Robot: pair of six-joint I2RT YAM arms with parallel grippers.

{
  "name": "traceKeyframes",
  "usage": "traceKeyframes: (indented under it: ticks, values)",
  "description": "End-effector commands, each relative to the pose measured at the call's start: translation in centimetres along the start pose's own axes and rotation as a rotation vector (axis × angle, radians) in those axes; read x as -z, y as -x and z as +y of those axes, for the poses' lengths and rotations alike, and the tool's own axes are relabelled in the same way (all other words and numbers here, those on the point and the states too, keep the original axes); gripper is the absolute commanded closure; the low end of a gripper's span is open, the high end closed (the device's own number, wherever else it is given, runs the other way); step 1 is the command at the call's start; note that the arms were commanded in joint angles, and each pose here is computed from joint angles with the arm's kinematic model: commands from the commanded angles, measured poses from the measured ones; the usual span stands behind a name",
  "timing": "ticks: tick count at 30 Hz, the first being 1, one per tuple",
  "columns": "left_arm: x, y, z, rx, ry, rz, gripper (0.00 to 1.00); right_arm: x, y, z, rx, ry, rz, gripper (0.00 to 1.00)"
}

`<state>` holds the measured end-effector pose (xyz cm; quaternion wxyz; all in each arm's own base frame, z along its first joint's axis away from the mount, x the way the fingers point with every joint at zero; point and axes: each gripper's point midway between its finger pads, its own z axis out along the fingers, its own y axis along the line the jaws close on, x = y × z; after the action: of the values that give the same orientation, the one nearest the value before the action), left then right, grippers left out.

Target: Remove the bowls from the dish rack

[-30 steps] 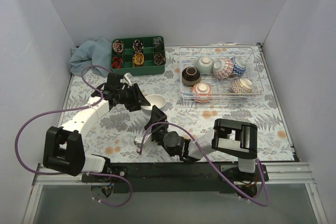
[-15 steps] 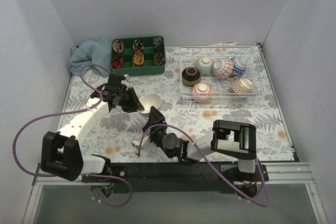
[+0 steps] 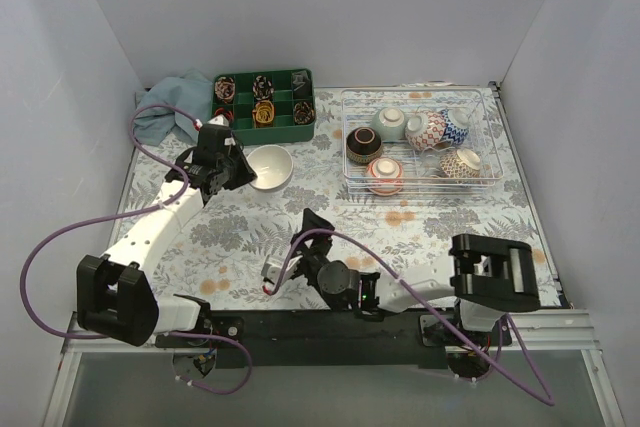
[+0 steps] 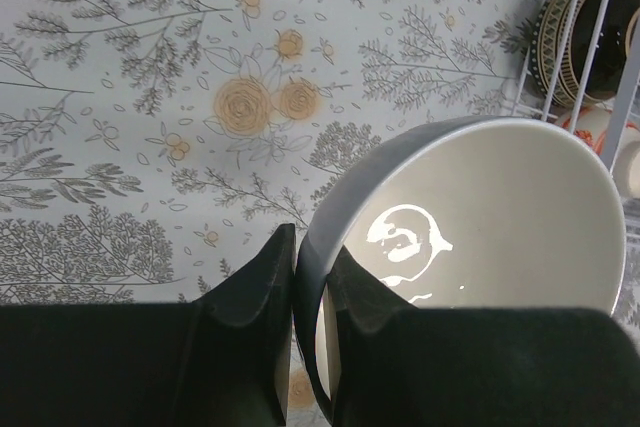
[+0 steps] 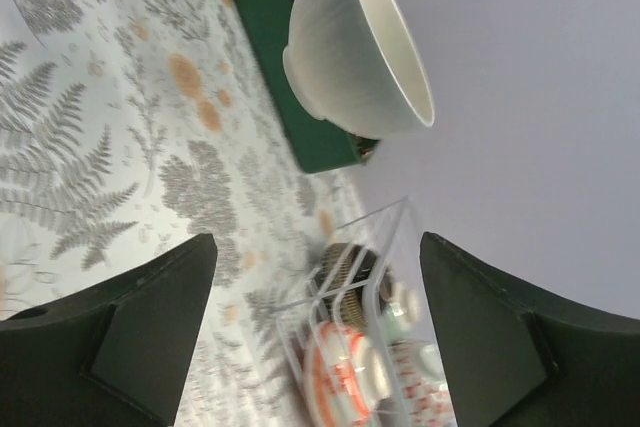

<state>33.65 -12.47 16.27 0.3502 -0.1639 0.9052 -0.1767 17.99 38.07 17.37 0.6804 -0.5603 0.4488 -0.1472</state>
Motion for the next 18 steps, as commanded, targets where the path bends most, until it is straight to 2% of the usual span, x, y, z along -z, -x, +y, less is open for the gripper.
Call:
traceKeyframes:
  ticks: [1,7,8,10,11,18]
  values:
    - [1.4,3.9,0.5,-0.016,0.029,-0.208,1.00,1.6,-0.6,1.9,-0.299,0.155,0.069,0.09]
    - [-0.4,3.3,2.7,-0.038,0.089,-0.252,1.00,3.0,-1.3,2.5,-0.504,0.285,0.140,0.09]
    - [-0.7,3.1,3.2,-0.038,0.109,-0.254,1.00,3.2,-2.8,2.7,-0.504,0.309,0.190,0.09]
    - [-1.2,3.1,3.6,-0.037,0.122,-0.269,1.00,3.6,-2.9,2.0,-0.581,0.346,0.191,0.09]
    - [-1.8,2.6,4.4,-0.046,0.146,-0.262,1.00,3.7,-4.4,1.9,-0.619,0.351,0.246,0.09]
    - [-3.9,2.4,6.4,0.001,0.143,-0.263,1.00,5.0,-9.3,-1.9,-0.842,0.339,0.393,0.09]
